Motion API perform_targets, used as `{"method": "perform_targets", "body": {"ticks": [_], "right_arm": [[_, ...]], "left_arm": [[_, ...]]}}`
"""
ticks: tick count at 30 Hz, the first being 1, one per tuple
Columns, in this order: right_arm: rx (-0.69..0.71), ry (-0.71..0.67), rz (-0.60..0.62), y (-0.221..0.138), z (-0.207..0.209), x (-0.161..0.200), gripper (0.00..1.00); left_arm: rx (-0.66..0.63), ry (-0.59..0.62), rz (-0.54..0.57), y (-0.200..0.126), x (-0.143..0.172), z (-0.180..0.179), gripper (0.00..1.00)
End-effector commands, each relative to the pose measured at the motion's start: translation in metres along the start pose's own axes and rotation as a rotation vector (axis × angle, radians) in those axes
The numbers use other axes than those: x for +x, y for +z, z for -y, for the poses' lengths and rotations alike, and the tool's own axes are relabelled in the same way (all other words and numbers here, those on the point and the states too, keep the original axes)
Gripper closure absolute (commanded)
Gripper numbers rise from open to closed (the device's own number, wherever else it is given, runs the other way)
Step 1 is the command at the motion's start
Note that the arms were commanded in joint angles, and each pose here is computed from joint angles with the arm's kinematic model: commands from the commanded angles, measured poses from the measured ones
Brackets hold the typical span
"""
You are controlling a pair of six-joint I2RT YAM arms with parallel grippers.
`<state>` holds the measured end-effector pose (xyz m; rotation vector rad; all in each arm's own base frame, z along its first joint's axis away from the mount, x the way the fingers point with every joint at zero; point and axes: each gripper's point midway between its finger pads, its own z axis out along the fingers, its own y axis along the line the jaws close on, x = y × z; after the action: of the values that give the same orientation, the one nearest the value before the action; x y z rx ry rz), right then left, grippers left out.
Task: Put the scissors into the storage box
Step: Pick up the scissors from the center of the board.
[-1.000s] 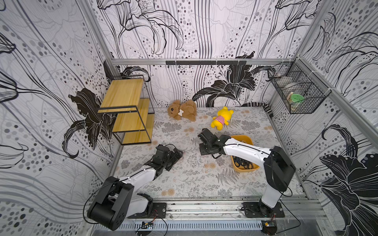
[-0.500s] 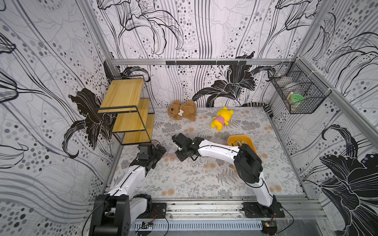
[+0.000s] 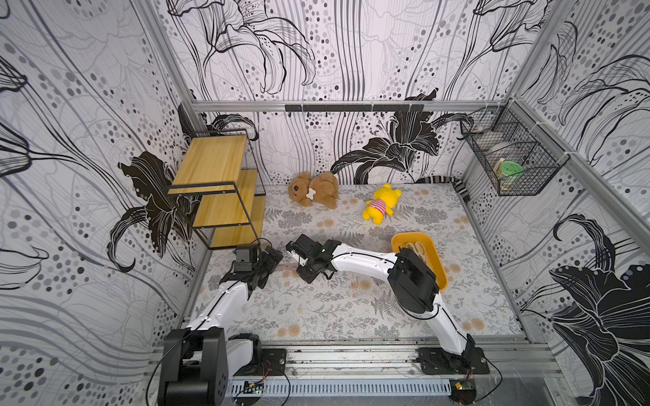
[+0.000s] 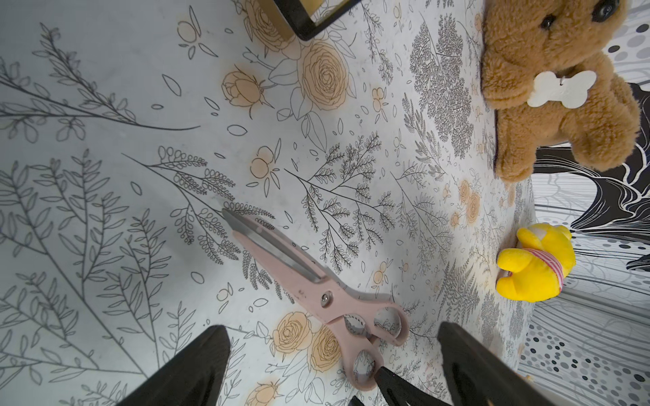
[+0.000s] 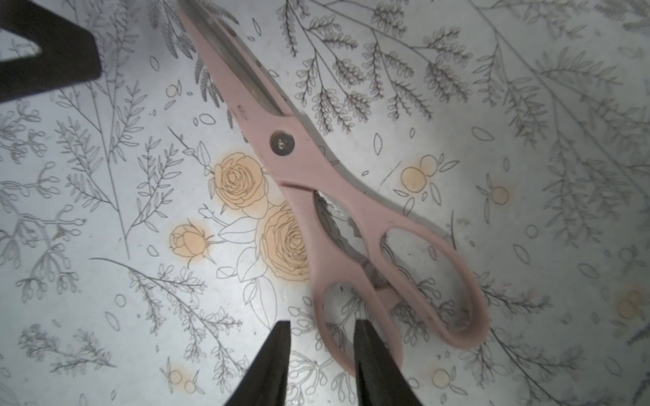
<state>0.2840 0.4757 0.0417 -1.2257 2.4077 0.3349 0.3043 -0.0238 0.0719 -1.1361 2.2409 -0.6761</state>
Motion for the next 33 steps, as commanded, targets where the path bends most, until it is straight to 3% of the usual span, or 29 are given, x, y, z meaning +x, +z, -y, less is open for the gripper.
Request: {"method": "perform_targets", "body": {"ticks": [1,11,23,28,33], "right_arm": [[-0.014,-0.036,-0.03,0.008,-0.006,0.007,0.66],[0.041,-0.077,-0.103,0.02,0.001,0.023,0.7],[0.117,-0.166,-0.306,0.03,0.019,0.071,0.86],[0.106,-0.178,-0.326,0.034,0.017,0.081,1.0],[0.118,-0.188,-0.315,0.035,0.018,0.082,1.0]], "left_arm": [[0.023,0.015,0.015,-0.002,-0.003,0.003,0.03],[0.021,0.016,0.021,-0.003,-0.004,0.001,0.03],[0.023,0.01,0.024,-0.004,-0.005,0.0,0.03],[0.022,0.008,0.024,-0.004,-0.005,-0.001,0.03],[0.022,0.007,0.027,-0.005,-0.006,0.0,0.03]]}}
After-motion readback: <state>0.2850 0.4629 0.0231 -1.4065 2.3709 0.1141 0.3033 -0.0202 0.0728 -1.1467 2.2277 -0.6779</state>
